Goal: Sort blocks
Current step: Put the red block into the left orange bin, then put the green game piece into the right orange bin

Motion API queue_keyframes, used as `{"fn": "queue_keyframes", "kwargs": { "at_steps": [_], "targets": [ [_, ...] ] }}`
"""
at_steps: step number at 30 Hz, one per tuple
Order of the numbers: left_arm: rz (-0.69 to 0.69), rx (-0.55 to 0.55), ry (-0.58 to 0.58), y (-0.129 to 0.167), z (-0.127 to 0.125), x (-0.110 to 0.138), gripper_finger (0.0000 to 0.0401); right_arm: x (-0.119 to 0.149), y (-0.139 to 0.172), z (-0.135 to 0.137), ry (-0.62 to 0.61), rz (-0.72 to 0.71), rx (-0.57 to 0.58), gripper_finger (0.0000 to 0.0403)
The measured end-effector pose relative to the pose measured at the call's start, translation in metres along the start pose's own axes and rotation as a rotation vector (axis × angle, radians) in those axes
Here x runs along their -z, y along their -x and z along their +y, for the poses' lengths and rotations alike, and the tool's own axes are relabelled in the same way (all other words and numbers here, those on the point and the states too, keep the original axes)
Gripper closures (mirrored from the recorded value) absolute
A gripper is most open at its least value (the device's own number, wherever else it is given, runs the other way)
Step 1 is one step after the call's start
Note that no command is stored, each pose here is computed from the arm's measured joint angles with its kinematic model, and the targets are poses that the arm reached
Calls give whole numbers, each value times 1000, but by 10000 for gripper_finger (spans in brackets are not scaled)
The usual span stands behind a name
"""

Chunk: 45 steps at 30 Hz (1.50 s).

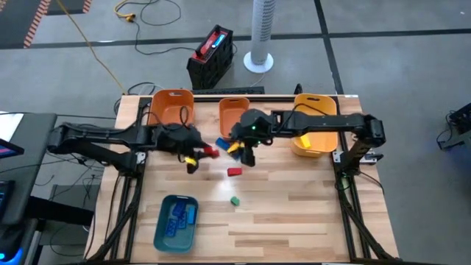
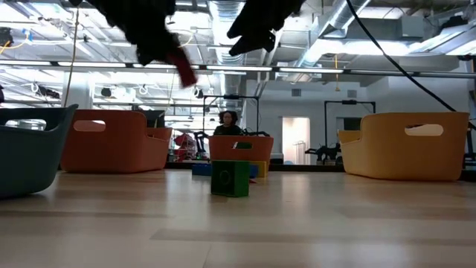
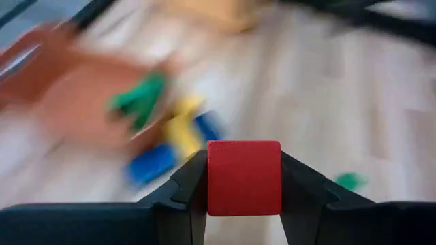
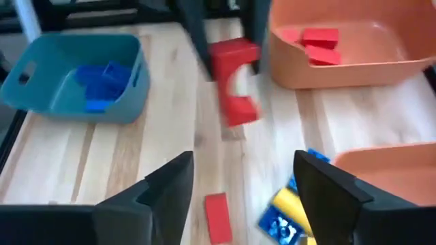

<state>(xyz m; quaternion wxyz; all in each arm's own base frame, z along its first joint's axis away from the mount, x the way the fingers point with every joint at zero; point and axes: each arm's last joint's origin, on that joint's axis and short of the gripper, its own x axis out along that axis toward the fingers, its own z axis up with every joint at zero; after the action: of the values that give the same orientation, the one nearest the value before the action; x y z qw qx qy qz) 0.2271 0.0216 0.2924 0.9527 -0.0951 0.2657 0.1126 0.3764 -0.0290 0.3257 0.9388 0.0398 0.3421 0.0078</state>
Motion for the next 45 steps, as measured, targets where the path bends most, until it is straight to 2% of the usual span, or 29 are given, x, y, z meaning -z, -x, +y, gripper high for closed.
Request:
{"fn": "queue_keyframes", "kwargs": {
  "at_steps": [3, 5, 9, 13, 17, 21, 27, 29, 33, 40, 45],
  "targets": [
    [113, -178, 116, 9, 25, 6, 275, 3, 1, -6, -41, 29, 13, 134],
    [141, -288, 194, 18, 41, 5, 271, 3, -3, -7, -57, 31, 16, 134],
    [176, -439, 306, 35, 66, 2, 269, 4, -5, -3, -54, 40, 9, 133],
    [304, -534, 375, 40, 86, 16, 268, 4, -5, -2, -57, 40, 7, 133],
    [457, -504, 450, 30, 99, 38, 267, 7, -8, -3, -67, 68, 9, 133],
    [540, -451, 491, 19, 103, 51, 259, 17, -20, 2, -54, 150, -4, 133],
    [552, -435, 440, 18, 104, 51, 201, 44, -46, 27, 18, 341, -149, 133],
    [547, -435, 436, 20, 104, 48, 180, 58, -60, 36, 28, 434, -196, 133],
    [502, -425, 411, 28, 102, 31, 152, 65, -72, 53, 49, 458, -243, 133],
    [387, -405, 305, 44, 79, -4, 148, 70, -88, 86, -27, 455, -262, 133],
    [301, -390, 224, 46, 55, -19, 148, 77, -101, 106, -11, 440, -261, 133]
  ]
}}
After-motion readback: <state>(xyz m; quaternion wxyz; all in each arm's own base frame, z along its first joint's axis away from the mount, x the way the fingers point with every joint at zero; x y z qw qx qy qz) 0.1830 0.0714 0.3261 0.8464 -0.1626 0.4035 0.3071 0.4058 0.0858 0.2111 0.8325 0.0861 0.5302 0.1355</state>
